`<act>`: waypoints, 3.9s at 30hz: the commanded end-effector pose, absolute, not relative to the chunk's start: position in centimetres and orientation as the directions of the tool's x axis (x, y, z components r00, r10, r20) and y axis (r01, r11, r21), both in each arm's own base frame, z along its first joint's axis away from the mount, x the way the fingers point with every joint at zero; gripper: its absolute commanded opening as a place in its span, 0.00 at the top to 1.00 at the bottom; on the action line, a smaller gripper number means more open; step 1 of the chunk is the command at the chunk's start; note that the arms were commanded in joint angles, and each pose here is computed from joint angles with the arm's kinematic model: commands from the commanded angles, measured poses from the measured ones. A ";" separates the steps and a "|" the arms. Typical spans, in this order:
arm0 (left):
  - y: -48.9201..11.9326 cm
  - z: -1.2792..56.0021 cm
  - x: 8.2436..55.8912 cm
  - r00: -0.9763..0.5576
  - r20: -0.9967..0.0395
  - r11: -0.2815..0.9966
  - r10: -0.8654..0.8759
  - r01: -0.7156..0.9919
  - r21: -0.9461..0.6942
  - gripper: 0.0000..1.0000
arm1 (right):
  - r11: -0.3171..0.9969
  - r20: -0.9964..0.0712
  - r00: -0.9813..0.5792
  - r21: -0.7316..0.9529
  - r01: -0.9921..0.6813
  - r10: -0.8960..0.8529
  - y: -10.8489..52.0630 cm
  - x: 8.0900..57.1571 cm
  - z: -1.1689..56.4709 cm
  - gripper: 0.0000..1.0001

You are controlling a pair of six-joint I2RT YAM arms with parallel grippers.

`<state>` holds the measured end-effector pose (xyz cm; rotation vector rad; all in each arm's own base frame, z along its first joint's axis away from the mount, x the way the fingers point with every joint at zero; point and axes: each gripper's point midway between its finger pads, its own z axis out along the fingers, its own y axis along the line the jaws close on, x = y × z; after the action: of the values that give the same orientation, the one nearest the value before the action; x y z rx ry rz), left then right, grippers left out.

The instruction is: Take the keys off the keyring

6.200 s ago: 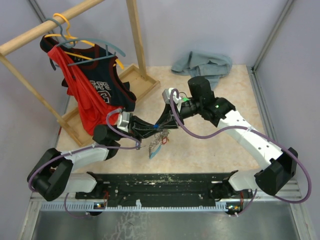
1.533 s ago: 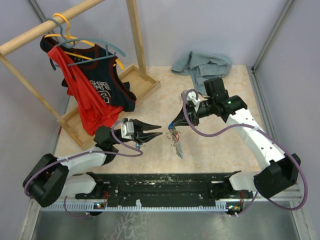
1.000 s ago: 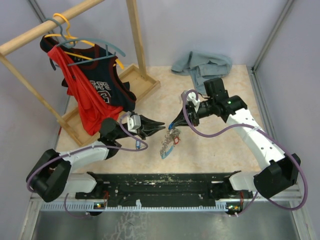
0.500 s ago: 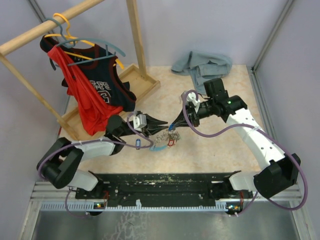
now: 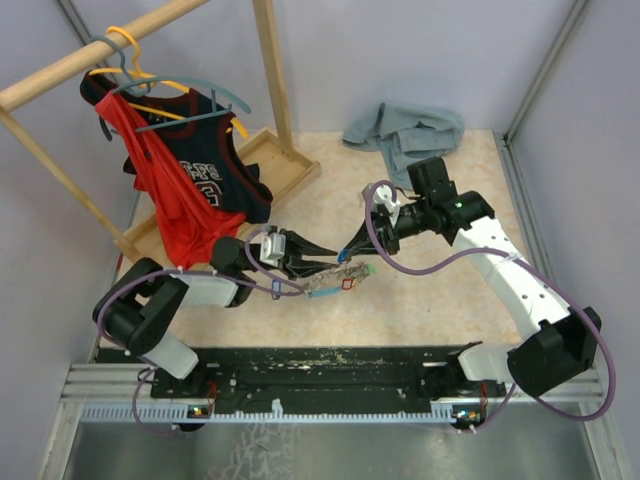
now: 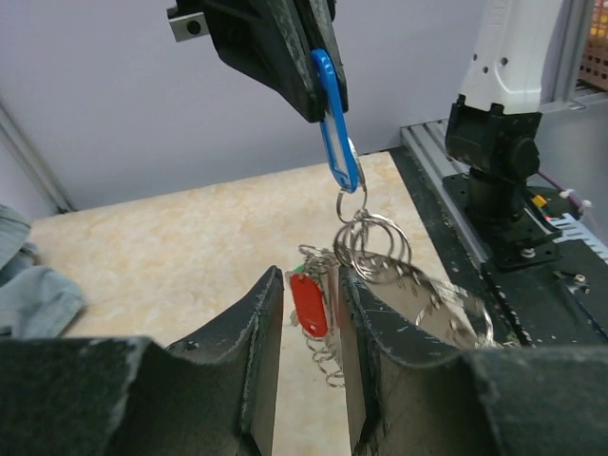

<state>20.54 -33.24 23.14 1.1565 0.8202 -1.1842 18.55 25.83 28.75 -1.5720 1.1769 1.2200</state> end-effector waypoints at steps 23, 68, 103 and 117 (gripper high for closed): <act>-30.3 29.2 19.9 0.293 -0.876 0.080 -0.384 0.955 0.284 0.70 | -0.254 -0.971 0.212 -0.179 -0.951 -0.111 25.7 18.0 32.2 1.00; -33.3 23.8 20.2 0.297 -0.940 0.056 -0.167 0.955 0.291 0.68 | -0.264 -0.974 0.203 -0.171 -0.949 -0.100 25.8 17.8 32.4 1.00; -34.0 24.9 18.3 0.241 -0.948 -0.028 -0.210 0.967 0.252 0.74 | -0.262 -0.974 0.202 -0.170 -0.950 -0.102 25.8 17.9 32.4 1.00; -34.4 24.0 18.5 0.216 -0.962 -0.032 -0.169 0.974 0.225 0.82 | -0.262 -0.973 0.207 -0.175 -0.949 -0.100 25.7 17.8 32.5 1.00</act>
<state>18.32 -34.04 23.58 1.2121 0.9104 -1.1605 18.57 25.81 28.70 -1.5717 1.1830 1.2185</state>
